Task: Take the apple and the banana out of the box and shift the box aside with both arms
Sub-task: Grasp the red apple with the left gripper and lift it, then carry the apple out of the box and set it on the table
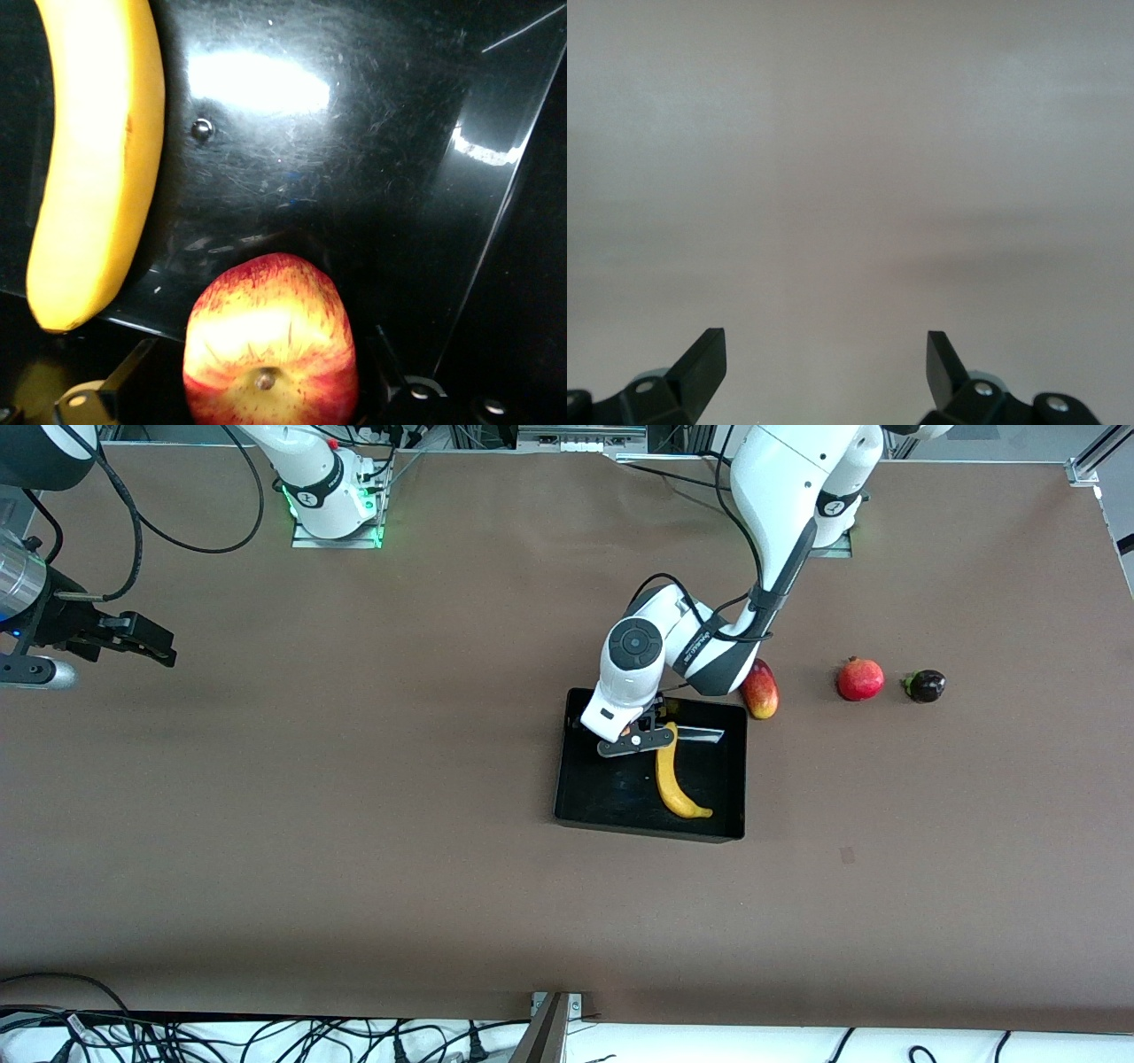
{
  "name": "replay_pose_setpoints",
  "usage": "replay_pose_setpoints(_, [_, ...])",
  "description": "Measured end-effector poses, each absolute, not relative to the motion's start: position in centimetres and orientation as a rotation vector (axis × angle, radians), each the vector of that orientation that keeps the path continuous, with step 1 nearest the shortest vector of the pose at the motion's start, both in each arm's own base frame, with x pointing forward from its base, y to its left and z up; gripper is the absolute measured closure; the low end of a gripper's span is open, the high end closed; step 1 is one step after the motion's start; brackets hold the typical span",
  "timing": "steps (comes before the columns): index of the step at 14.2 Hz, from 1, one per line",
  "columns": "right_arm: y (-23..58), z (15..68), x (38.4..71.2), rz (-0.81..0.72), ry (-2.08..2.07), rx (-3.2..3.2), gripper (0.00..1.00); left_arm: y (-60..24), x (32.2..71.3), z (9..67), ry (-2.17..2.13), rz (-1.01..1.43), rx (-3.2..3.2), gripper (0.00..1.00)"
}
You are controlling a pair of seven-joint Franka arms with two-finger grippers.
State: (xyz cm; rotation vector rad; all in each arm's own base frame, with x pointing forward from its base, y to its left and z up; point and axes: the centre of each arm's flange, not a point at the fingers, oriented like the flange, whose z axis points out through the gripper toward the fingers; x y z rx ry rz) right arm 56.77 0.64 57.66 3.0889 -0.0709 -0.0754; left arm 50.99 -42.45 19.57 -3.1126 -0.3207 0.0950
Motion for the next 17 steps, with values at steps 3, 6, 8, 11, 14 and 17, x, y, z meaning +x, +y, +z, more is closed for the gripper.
replay_pose_setpoints(3, [0.6, 57.7, 56.8, -0.075, -0.071, 3.089, 0.0, -42.5, 51.0, 19.1, -0.334, 0.092, -3.115, 0.13])
replay_pose_setpoints(6, [0.6, 57.7, 56.8, -0.075, -0.071, 3.089, 0.0, -42.5, 51.0, 18.9, -0.356, 0.091, -3.113, 0.34])
replay_pose_setpoints(8, [0.6, 57.7, 56.8, -0.075, -0.071, 3.089, 0.0, -42.5, 51.0, 18.9, -0.358, 0.091, -3.113, 0.34])
replay_pose_setpoints(11, [0.6, 57.7, 56.8, -0.075, -0.071, 3.089, 0.0, -42.5, 51.1, 19.1, -0.361, 0.089, -3.113, 0.34])
replay_pose_setpoints(14, [0.6, 57.7, 56.8, -0.076, -0.071, 3.089, 0.0, -42.0, 52.6, 22.1, -0.389, 0.097, -3.097, 0.34])
replay_pose_setpoints(17, [0.6, 57.7, 56.8, -0.076, -0.071, 3.089, 0.0, -38.9, 56.2, 28.3, -0.474, 0.091, -3.1, 0.34])
